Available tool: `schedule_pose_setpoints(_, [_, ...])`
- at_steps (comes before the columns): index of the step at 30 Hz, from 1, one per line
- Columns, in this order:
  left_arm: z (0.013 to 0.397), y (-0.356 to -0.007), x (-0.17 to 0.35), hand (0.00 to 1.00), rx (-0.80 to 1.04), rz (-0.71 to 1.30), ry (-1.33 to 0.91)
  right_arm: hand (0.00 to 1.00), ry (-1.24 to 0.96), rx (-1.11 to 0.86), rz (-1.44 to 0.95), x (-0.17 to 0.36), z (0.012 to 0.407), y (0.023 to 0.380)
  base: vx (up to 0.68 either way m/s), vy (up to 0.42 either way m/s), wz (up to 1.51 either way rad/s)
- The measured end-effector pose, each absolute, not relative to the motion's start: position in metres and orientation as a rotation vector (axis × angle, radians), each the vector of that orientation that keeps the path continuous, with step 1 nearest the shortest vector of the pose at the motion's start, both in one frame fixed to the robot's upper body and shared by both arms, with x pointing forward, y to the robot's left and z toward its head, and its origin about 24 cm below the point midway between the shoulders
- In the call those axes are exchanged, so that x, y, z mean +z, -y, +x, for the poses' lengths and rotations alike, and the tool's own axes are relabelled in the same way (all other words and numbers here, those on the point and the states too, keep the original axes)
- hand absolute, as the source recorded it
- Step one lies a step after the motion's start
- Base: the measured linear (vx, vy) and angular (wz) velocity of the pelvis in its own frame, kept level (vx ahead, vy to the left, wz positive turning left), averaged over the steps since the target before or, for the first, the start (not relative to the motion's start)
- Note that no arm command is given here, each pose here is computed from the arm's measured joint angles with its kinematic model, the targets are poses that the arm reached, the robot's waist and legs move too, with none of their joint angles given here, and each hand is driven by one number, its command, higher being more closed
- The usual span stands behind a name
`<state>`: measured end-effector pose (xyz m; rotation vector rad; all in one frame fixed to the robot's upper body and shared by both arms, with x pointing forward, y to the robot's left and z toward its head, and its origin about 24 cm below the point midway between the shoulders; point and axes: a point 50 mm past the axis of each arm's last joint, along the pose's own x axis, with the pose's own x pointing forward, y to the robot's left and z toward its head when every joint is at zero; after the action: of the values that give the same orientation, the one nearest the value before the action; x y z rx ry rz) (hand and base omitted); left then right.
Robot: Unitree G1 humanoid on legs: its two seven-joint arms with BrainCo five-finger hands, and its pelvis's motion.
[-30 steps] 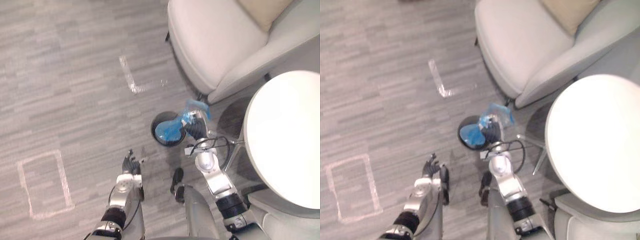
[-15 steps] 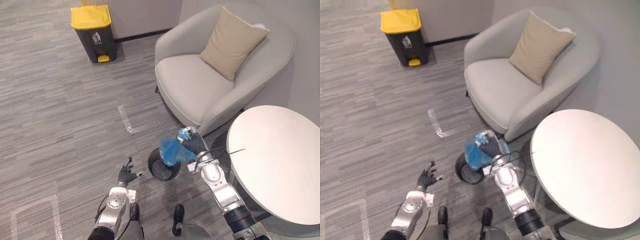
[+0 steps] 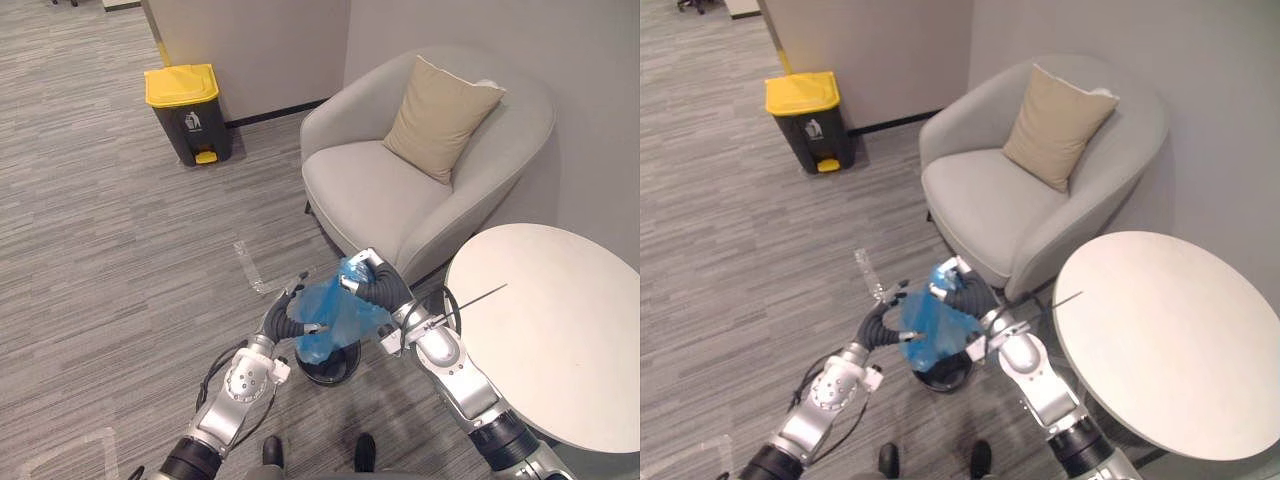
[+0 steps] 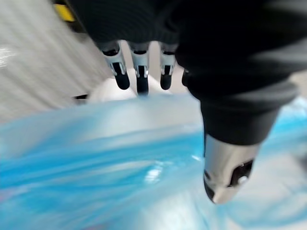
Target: Gather rubbish on tea table into small bin, then transfer packed bag to large trash can.
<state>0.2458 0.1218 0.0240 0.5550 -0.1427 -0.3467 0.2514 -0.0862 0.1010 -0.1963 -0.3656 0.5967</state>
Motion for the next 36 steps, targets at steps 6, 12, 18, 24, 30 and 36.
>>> schedule_pose_setpoints(6, [0.250, -0.113, 0.035, 0.00, -0.398, 0.720, 0.248, 1.00, 0.353, 0.685, -0.175, 0.098, 0.245, 0.074, 0.00, -0.004, -0.07])
schedule_pose_setpoints(12, [0.246, -0.096, 0.036, 0.00, -0.472, 0.731, 0.288, 1.00, 0.347, 0.757, -0.130, 0.097, 0.240, 0.059, 0.00, 0.000, -0.02])
schedule_pose_setpoints(18, [0.248, -0.080, 0.036, 0.00, -0.497, 0.681, 0.303, 1.00, 0.357, 0.789, -0.053, 0.109, 0.245, 0.049, 0.00, 0.000, 0.00])
schedule_pose_setpoints(24, [0.252, -0.079, 0.018, 1.00, -0.501, 0.686, 0.217, 1.00, 0.322, 0.785, 0.005, 0.109, 0.246, 0.045, 0.00, -0.004, -0.04])
schedule_pose_setpoints(30, [0.251, -0.082, -0.002, 1.00, -0.493, 0.687, 0.118, 1.00, 0.307, 0.799, 0.001, 0.109, 0.246, 0.040, -0.01, -0.009, -0.09])
schedule_pose_setpoints(36, [0.245, -0.078, -0.012, 1.00, -0.487, 0.653, 0.061, 1.00, 0.311, 0.810, 0.004, 0.110, 0.246, 0.037, 0.00, -0.002, -0.01])
